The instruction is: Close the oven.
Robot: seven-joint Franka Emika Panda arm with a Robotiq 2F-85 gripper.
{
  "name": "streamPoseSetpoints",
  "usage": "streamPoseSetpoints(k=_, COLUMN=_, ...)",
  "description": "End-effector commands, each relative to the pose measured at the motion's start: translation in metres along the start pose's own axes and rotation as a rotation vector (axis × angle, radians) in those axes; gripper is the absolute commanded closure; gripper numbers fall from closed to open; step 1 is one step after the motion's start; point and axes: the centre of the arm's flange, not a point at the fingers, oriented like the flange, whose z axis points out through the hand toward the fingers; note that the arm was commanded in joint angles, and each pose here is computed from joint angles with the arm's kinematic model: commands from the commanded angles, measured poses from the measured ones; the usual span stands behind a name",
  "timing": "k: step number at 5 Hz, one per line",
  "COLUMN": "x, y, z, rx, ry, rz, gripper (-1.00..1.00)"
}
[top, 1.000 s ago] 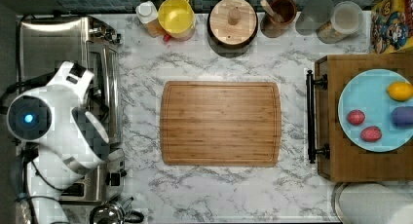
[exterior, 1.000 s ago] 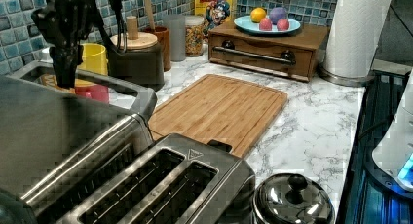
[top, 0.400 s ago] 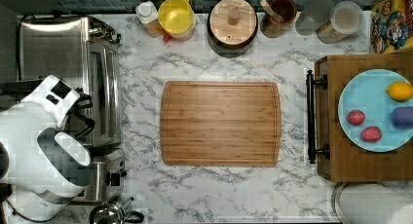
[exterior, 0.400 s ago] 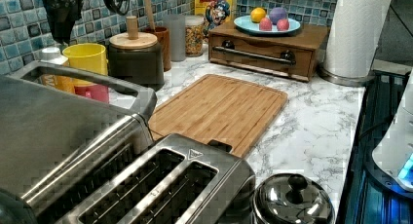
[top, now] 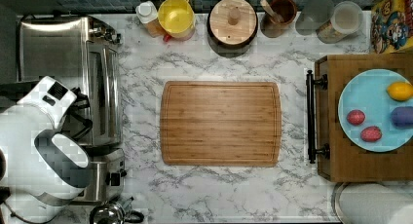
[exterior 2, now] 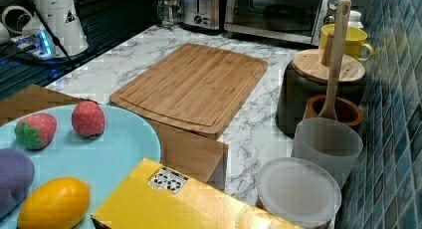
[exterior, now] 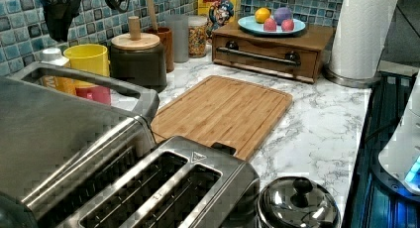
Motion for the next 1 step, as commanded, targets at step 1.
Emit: streamPoseSetpoints(k=1, x=0.0062, y=-0.0212, z=-0.0406, rx=0.037, ry=0.068, rz=-0.013, gripper=1.00)
